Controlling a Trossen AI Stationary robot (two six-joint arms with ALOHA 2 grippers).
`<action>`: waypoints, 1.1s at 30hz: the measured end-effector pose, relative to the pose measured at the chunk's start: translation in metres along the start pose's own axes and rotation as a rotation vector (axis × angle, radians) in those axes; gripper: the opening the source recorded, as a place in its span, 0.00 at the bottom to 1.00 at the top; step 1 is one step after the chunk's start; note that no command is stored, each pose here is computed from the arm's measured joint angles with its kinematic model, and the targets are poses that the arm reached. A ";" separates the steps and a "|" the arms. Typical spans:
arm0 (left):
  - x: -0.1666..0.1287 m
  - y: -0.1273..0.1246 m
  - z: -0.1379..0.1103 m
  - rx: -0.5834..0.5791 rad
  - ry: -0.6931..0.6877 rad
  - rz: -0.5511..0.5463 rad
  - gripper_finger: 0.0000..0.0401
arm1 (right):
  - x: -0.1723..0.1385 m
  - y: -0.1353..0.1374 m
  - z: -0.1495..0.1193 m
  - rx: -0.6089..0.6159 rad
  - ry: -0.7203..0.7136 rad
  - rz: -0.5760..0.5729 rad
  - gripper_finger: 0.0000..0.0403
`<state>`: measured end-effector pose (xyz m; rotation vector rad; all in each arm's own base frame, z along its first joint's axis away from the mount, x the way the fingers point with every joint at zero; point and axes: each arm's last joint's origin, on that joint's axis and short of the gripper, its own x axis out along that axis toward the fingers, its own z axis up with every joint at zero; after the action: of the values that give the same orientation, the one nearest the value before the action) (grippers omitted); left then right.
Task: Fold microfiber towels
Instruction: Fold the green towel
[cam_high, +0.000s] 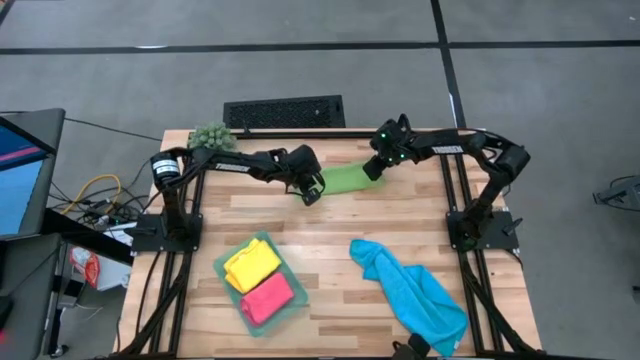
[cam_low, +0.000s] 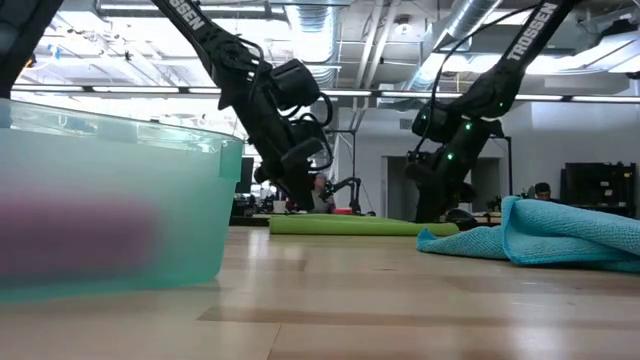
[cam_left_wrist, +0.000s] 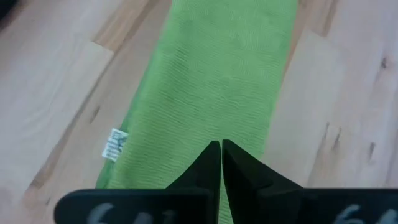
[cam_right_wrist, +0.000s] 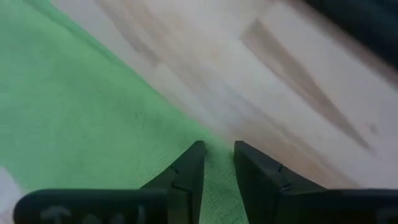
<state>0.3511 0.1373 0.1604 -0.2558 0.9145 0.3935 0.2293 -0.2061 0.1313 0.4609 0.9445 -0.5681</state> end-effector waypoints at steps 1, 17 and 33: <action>0.000 0.001 0.000 0.001 -0.002 0.011 0.02 | -0.002 0.000 0.002 -0.002 -0.015 0.000 0.28; 0.015 0.000 0.003 -0.009 -0.065 -0.011 0.01 | -0.043 0.027 0.014 -0.011 -0.138 0.048 0.28; 0.039 -0.012 -0.013 -0.010 0.015 -0.034 0.01 | 0.001 0.053 -0.030 -0.024 0.118 0.001 0.26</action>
<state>0.3688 0.1302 0.1218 -0.2837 0.9217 0.3655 0.2450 -0.1478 0.1219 0.4777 1.0624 -0.5323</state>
